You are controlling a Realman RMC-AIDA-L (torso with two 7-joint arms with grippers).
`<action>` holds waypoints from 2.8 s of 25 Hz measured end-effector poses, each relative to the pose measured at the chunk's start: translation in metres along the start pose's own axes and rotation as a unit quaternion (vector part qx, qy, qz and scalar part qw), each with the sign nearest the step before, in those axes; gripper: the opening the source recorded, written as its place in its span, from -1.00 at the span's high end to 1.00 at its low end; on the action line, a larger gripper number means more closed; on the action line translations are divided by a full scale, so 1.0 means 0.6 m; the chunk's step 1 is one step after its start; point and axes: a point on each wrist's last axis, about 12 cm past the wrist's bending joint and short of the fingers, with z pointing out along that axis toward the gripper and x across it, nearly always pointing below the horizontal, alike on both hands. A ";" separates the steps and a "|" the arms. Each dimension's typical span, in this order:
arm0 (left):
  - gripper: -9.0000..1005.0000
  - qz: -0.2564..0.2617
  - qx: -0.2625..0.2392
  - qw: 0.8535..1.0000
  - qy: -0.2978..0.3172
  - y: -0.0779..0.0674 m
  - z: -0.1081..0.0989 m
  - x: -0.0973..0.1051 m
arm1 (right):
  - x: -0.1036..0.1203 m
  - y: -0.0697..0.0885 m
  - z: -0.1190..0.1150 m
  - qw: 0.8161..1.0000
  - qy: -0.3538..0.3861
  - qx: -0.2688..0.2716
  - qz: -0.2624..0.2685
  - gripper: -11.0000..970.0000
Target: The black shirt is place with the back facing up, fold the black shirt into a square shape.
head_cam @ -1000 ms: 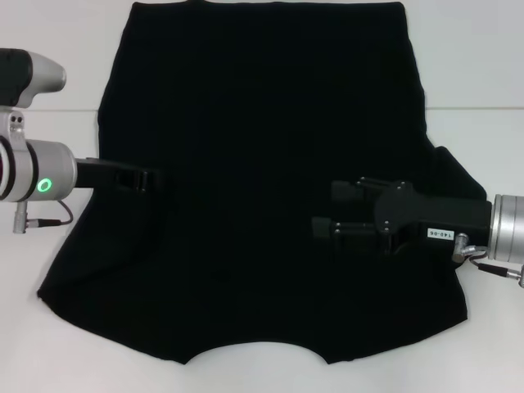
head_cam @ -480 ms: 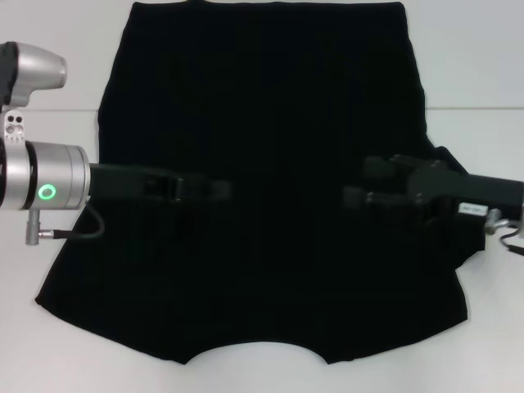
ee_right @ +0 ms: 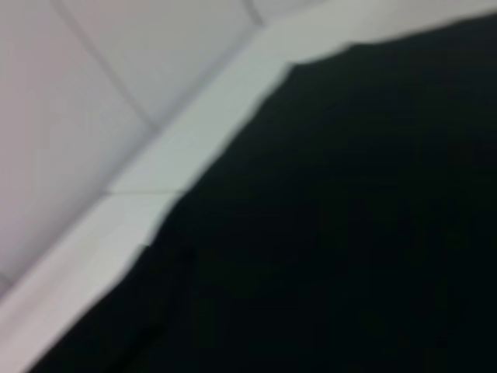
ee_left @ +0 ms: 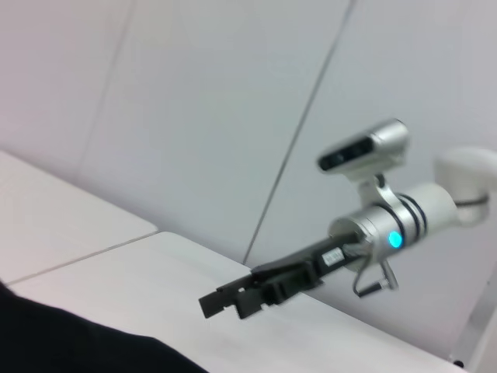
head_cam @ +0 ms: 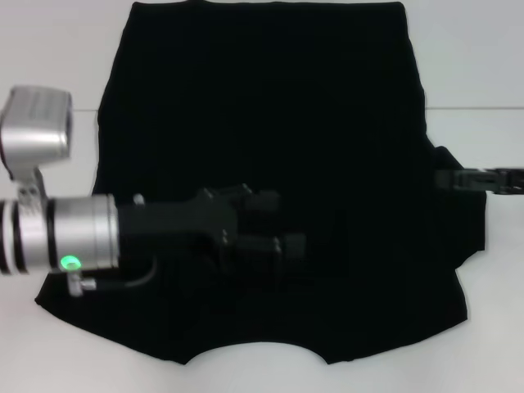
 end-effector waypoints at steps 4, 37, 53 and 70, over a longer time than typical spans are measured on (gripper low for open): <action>-0.87 0.036 0.009 0.999 0.001 -0.007 0.015 0.022 | -0.005 -0.020 -0.027 0.997 0.028 0.057 0.033 -0.82; -0.89 0.110 0.042 0.989 0.088 -0.016 0.044 0.053 | 0.027 -0.041 0.018 0.979 0.089 0.144 0.115 -0.82; -0.89 0.107 0.033 0.990 0.088 -0.012 0.043 0.051 | 0.033 -0.038 0.038 0.978 0.077 0.152 0.118 0.04; -0.89 0.105 0.030 0.991 0.083 -0.011 0.042 0.051 | 0.037 -0.047 0.022 0.979 0.041 0.148 0.131 0.96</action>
